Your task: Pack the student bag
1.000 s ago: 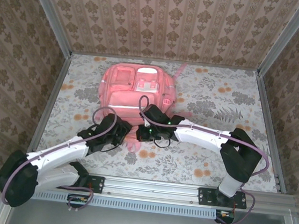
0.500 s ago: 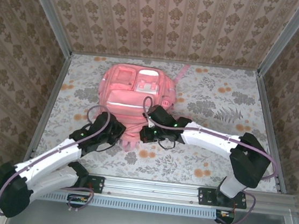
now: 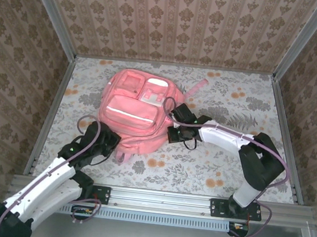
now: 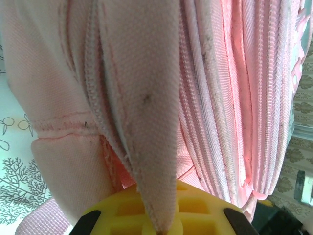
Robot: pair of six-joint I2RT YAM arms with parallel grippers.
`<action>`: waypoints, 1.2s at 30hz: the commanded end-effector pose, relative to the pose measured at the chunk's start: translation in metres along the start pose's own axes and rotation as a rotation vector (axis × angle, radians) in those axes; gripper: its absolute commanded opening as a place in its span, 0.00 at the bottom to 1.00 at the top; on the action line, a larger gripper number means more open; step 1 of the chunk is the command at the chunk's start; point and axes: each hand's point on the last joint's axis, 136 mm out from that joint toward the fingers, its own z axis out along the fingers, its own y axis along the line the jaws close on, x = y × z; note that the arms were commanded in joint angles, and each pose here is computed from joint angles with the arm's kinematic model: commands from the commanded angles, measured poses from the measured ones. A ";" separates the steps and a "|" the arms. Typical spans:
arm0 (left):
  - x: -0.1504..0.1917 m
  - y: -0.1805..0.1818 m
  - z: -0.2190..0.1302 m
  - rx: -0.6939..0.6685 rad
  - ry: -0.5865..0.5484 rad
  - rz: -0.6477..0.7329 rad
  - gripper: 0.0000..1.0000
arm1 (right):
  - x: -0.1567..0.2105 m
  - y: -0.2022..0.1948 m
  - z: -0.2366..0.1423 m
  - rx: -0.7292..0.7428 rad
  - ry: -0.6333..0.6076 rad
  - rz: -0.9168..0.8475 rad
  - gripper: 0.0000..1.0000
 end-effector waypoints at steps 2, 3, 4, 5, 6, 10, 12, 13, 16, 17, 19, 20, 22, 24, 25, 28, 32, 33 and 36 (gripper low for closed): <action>-0.006 0.010 -0.007 -0.038 0.001 0.048 0.00 | -0.033 -0.058 0.003 0.184 -0.063 0.003 0.00; -0.006 0.011 -0.010 -0.045 0.004 0.059 0.00 | -0.040 -0.065 0.005 0.192 -0.070 0.010 0.00; -0.006 0.011 -0.013 -0.048 0.003 0.072 0.00 | -0.046 -0.071 0.006 0.204 -0.079 0.014 0.00; -0.007 0.012 -0.017 -0.053 0.000 0.079 0.00 | -0.051 -0.080 0.009 0.223 -0.084 0.023 0.00; -0.007 0.012 -0.019 -0.054 0.005 0.084 0.00 | -0.056 -0.088 0.010 0.239 -0.087 0.033 0.00; -0.008 0.019 -0.017 -0.049 0.027 0.036 0.00 | -0.069 -0.112 0.016 0.262 -0.089 0.080 0.00; -0.006 0.018 -0.014 -0.036 0.050 0.035 0.00 | -0.075 -0.116 0.016 0.265 -0.098 0.085 0.00; -0.004 0.019 -0.013 -0.038 0.061 0.039 0.00 | -0.077 -0.117 0.015 0.265 -0.102 0.087 0.00; -0.003 0.015 -0.011 -0.037 0.079 0.054 0.00 | -0.083 -0.116 0.010 0.261 -0.117 0.083 0.00; -0.004 0.013 -0.010 -0.032 0.079 0.059 0.00 | -0.085 -0.116 0.009 0.264 -0.125 0.083 0.00; -0.005 0.007 -0.008 -0.021 0.081 0.067 0.00 | -0.088 -0.116 0.005 0.265 -0.134 0.081 0.00; -0.005 0.006 -0.007 -0.025 0.084 0.072 0.00 | -0.090 -0.117 0.002 0.266 -0.143 0.083 0.00; -0.005 0.004 -0.006 -0.029 0.087 0.084 0.00 | -0.094 -0.116 -0.003 0.253 -0.156 0.087 0.13; -0.008 0.003 -0.006 -0.035 0.079 0.082 0.00 | -0.099 -0.113 -0.013 0.240 -0.175 0.098 0.36; -0.009 0.001 -0.005 -0.028 0.074 0.077 0.00 | -0.101 -0.111 -0.019 0.229 -0.189 0.099 0.41; -0.011 -0.001 -0.002 -0.023 0.060 0.056 0.00 | -0.106 -0.106 -0.039 0.213 -0.243 0.100 0.53; -0.012 -0.002 0.005 -0.003 0.039 0.014 0.00 | -0.109 -0.111 -0.078 0.237 -0.334 0.135 0.64; -0.012 -0.004 0.006 0.006 0.033 0.008 0.00 | -0.109 -0.113 -0.087 0.245 -0.354 0.145 0.65; -0.005 -0.014 0.013 0.013 0.028 0.030 0.00 | -0.104 -0.121 -0.115 0.276 -0.415 0.174 0.71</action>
